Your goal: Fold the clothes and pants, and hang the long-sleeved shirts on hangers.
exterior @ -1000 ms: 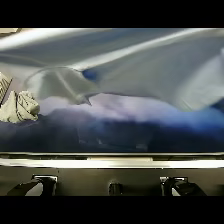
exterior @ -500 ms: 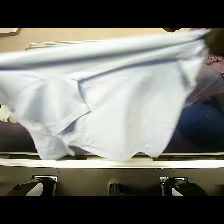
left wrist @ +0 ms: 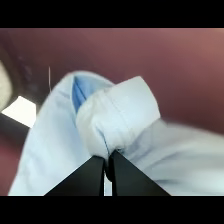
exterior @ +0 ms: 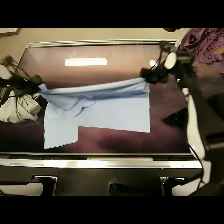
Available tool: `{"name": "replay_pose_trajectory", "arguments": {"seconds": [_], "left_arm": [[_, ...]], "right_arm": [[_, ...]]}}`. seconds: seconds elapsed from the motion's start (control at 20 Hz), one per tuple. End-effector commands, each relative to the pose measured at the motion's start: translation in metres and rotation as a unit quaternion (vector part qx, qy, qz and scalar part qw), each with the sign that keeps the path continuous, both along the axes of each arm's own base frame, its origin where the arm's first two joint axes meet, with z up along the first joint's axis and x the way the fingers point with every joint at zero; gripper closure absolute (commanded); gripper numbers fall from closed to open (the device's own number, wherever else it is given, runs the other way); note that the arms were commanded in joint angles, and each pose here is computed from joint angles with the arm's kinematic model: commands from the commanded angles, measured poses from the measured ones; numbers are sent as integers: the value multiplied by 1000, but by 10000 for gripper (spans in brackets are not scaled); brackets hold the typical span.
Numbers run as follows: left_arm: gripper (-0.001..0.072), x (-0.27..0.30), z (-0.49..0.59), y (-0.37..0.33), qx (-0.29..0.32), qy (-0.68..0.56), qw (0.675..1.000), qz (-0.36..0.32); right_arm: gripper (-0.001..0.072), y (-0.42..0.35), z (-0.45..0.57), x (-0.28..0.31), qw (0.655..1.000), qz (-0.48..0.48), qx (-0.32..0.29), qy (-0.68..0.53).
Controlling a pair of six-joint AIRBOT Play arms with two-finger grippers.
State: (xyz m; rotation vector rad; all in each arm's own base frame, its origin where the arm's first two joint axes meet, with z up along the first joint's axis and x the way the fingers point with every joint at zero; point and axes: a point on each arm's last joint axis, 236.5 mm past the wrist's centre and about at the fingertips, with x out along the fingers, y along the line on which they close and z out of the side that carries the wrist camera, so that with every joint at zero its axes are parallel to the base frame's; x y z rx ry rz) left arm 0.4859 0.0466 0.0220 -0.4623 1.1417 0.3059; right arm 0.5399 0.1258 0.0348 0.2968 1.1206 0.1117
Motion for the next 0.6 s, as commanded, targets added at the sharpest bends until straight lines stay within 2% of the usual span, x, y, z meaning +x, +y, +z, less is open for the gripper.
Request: {"name": "replay_pose_trajectory", "arguments": {"seconds": [0.0, 0.05, 0.15, 0.2, 0.25, 0.3, 0.35, 0.4, 0.45, 0.5, 0.55], "left_arm": [[686, 13, -82, -19, -52, 48, 997, 7], [686, 11, -89, -21, -58, 56, 997, 8], [679, 12, -83, -18, -55, 51, 997, 2], [612, 13, -73, -14, -48, 48, 998, -15], [448, 12, -59, -8, -40, 47, 997, -37], [292, 9, -44, -1, -31, 48, 997, -59], [223, 6, -25, 8, -20, 47, 995, -87], [223, -2, -8, 15, -3, 48, 990, -132], [224, -11, 5, 21, 3, 45, 986, -161], [224, -15, 20, 29, -14, 26, 989, -144], [224, -22, 29, 35, -23, 17, 990, -138]], "right_arm": [[671, 47, -69, 1, 992, -7, 104, 76], [669, 53, -73, -2, 989, -7, 118, 88], [567, 57, -68, -7, 987, -1, 126, 95], [457, 53, -61, -10, 987, 7, 126, 96], [419, 54, -49, -14, 986, 26, 135, 95], [418, 51, -32, -20, 983, 50, 152, 91], [417, 42, -16, -25, 980, 70, 164, 84], [400, 25, 2, -29, 980, 82, 166, 74], [301, 2, 17, -34, 981, 86, 158, 66], [221, -20, 29, -41, 983, 91, 150, 61], [220, -43, 37, -52, 983, 99, 143, 63]]}}
